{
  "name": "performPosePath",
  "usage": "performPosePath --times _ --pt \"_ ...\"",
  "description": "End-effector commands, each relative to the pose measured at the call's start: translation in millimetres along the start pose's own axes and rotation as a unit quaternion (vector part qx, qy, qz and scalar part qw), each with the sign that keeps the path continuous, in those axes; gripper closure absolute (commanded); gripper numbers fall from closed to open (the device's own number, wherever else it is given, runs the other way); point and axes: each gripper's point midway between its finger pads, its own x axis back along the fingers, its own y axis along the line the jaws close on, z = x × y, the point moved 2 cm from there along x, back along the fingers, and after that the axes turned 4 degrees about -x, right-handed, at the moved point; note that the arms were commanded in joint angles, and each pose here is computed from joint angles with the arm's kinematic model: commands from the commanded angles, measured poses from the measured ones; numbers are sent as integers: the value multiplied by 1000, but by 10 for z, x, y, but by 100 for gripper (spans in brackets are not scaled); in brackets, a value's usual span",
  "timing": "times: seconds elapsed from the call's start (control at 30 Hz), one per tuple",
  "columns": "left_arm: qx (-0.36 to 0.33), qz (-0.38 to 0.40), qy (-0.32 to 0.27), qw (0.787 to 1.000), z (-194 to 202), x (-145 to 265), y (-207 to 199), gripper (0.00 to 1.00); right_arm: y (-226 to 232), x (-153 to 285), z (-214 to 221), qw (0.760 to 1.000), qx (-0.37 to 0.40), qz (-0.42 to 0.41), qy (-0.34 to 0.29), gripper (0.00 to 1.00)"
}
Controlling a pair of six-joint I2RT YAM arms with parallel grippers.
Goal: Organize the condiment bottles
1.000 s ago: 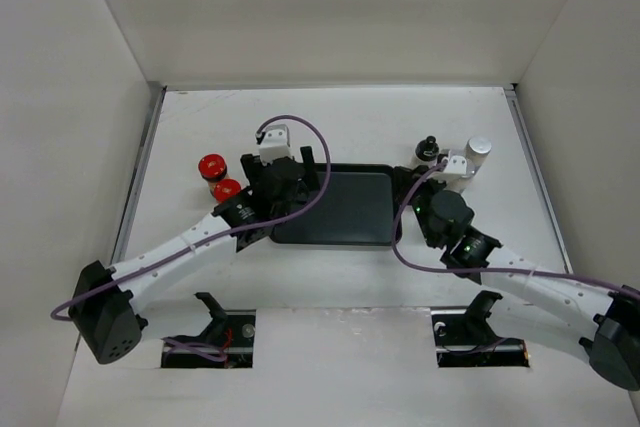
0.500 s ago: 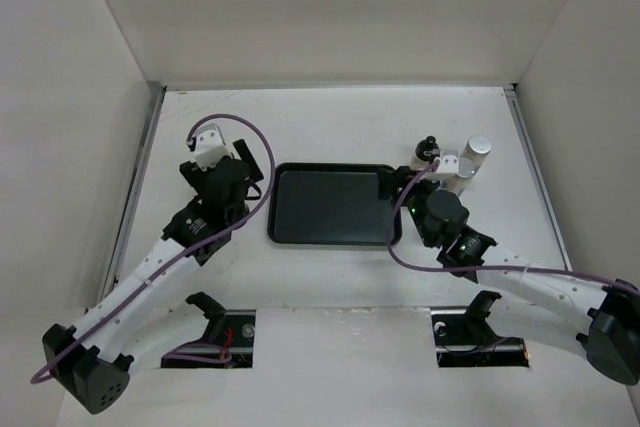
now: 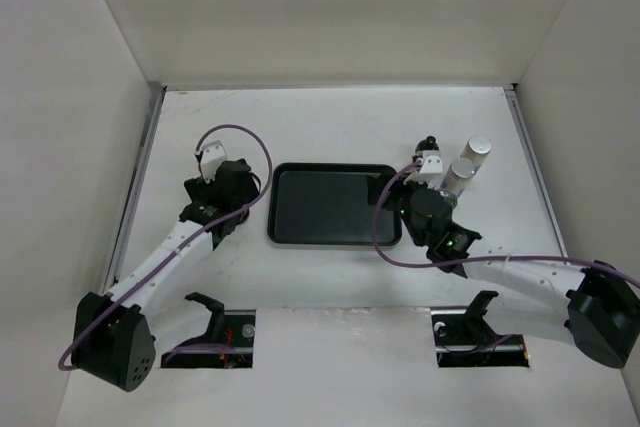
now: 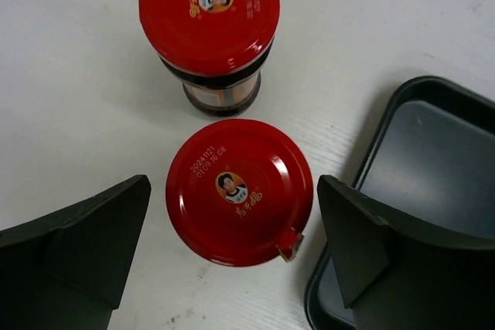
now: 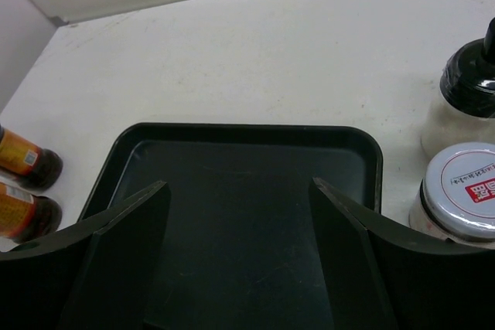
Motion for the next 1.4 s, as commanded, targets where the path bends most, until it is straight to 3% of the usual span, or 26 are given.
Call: performPosePath --times 0.0,0.1,0.33,0.43,0.63,0.77,1.07,1.37 --pt "26 29 9 999 64 -131 -95 11 184 -39 -184 999 -19 -27 -29 21" --pt "34 34 10 999 87 -216 -114 15 189 -61 -151 999 -18 -27 -26 20" --pt "44 39 -12 998 14 -148 -91 52 204 -65 -130 999 -17 -32 -23 20" --pt "49 51 -42 997 -175 19 -135 60 206 -60 -124 999 -21 -34 -23 20" --pt "48 81 -125 988 -751 500 -380 62 219 -61 -97 999 -23 -39 -19 20" --pt "41 123 -137 982 -883 583 -793 62 192 -70 -102 999 -24 -36 -21 20" --pt "37 174 -134 975 -920 133 -1659 62 138 -84 -100 999 -27 -29 -23 20" --pt "13 156 -121 980 -718 -353 -1870 59 150 -95 -78 999 -27 -32 -19 19"
